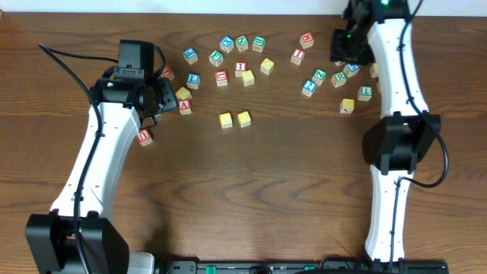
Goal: Spell out CORL
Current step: 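Move the right gripper to the blocks at the far right, then lower the right gripper and grasp the green-lettered R block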
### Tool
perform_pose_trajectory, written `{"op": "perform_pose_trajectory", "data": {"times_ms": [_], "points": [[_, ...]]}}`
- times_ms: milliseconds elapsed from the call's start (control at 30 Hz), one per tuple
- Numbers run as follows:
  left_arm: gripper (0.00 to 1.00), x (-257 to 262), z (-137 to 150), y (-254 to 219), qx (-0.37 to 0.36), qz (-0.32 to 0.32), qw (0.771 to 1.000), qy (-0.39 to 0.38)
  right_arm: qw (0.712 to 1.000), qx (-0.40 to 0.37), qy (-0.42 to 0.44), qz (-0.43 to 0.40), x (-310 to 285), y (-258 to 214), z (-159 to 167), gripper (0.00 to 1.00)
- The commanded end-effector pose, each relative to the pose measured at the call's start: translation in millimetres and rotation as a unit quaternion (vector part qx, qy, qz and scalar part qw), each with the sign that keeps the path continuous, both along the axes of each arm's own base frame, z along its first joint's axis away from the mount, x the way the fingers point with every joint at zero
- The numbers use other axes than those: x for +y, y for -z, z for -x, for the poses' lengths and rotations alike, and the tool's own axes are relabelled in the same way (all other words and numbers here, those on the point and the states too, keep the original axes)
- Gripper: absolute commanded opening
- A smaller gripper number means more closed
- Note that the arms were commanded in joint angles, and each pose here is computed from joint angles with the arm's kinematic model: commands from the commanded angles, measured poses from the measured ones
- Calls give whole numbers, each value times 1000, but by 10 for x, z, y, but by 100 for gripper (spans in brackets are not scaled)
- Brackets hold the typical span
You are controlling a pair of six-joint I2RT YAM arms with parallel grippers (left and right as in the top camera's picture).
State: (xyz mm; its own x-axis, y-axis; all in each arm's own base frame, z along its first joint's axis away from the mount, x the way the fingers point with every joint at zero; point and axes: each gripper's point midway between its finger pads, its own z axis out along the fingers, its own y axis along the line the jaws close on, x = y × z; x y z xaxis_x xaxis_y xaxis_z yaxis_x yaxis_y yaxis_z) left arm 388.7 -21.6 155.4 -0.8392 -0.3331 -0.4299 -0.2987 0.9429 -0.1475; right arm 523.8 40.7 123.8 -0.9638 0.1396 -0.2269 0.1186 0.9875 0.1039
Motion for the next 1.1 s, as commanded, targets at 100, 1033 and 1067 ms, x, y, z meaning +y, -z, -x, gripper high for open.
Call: {"op": "perform_pose_trajectory", "data": {"times_ms": [100,1033,1067], "points": [[56,10,26,58,9,-1,1000,0,999,-21,-48,15,-181,-156,-17,52],[55,10,26,58,9,-1,1000,0,984,-2,-173,45,-232,1030,-63,49],[55,11,26,57,9,-1,1000,0,984,-4,-173,45,-232,1034,-73,49]]}}
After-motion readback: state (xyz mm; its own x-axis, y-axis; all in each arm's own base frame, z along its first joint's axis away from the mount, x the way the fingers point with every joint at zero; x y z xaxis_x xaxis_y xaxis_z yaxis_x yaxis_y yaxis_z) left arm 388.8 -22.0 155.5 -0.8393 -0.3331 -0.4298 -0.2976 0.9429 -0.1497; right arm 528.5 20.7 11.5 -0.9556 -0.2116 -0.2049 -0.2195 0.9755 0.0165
